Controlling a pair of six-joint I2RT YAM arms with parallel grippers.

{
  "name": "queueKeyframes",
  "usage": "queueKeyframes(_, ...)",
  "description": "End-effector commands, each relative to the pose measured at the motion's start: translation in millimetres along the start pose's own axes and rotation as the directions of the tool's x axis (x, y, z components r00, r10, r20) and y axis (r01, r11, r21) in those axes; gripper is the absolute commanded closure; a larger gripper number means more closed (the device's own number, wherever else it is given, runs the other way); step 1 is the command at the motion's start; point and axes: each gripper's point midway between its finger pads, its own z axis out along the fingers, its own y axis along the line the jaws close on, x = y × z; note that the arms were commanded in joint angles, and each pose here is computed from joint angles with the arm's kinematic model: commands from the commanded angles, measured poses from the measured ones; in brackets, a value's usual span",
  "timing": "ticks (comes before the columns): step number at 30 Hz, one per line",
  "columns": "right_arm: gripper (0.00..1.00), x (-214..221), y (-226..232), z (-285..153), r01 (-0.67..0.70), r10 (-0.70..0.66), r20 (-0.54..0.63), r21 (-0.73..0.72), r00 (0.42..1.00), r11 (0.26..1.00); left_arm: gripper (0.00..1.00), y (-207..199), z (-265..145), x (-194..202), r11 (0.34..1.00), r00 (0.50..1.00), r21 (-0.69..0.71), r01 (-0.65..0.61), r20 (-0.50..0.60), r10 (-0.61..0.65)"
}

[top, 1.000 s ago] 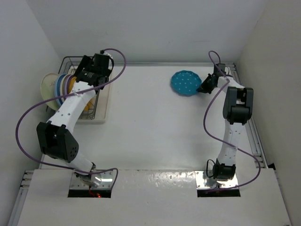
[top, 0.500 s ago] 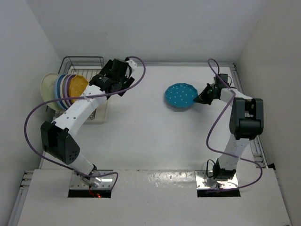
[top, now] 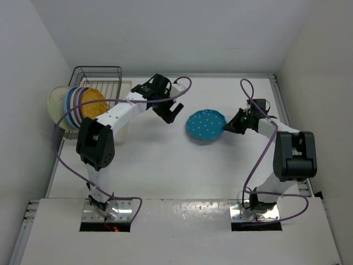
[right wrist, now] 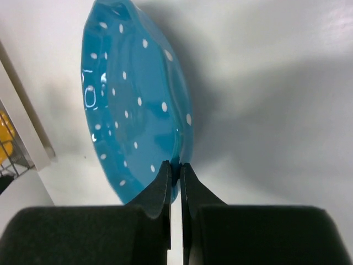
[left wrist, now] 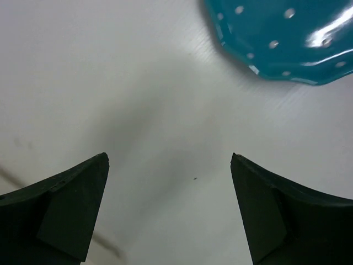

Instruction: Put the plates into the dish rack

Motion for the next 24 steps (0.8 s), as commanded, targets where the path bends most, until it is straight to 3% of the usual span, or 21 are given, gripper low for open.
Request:
queueKeyframes(1, 1.0, -15.8, 57.2, -25.9, 0.1, -0.082, 0.095, -0.202, 0.992, 0.974, 0.03, -36.3, -3.8, -53.8, 0.976, 0.985, 0.219, 0.008, 0.166, -0.045)
queueKeyframes(5, 1.0, -2.0, 58.6, -28.5, 0.104, -0.089, 0.079, -0.208, 0.993, 0.972, 0.03, -46.9, 18.1, -66.5, 0.944, 0.975, 0.326, 0.057, 0.185, -0.123)
queueKeyframes(10, 1.0, 5.4, 60.2, -30.7, 0.107, -0.093, 0.072, -0.214, 0.993, 0.971, 0.05, -63.9, 56.6, -54.8, 0.89, 0.976, 0.435, 0.138, 0.096, -0.198)
queueKeyframes(16, 1.0, 8.6, 70.4, -28.4, 0.132, -0.119, 0.069, -0.223, 0.99, 0.966, 0.07, -60.1, 114.5, -25.2, 0.909, 0.973, 0.352, 0.223, -0.024, -0.23)
queueKeyframes(22, 1.0, 12.9, 68.2, -25.6, 0.135, -0.127, 0.053, -0.209, 0.991, 0.968, 0.26, -56.3, 142.0, -9.1, 0.9, 0.963, 0.34, 0.271, -0.083, -0.258)
queueKeyframes(24, 1.0, 12.5, 66.8, -25.0, 0.133, -0.124, 0.054, -0.201, 0.991, 0.971, 0.39, -68.7, 146.0, -4.2, 0.869, 0.957, 0.401, 0.289, -0.107, -0.269)
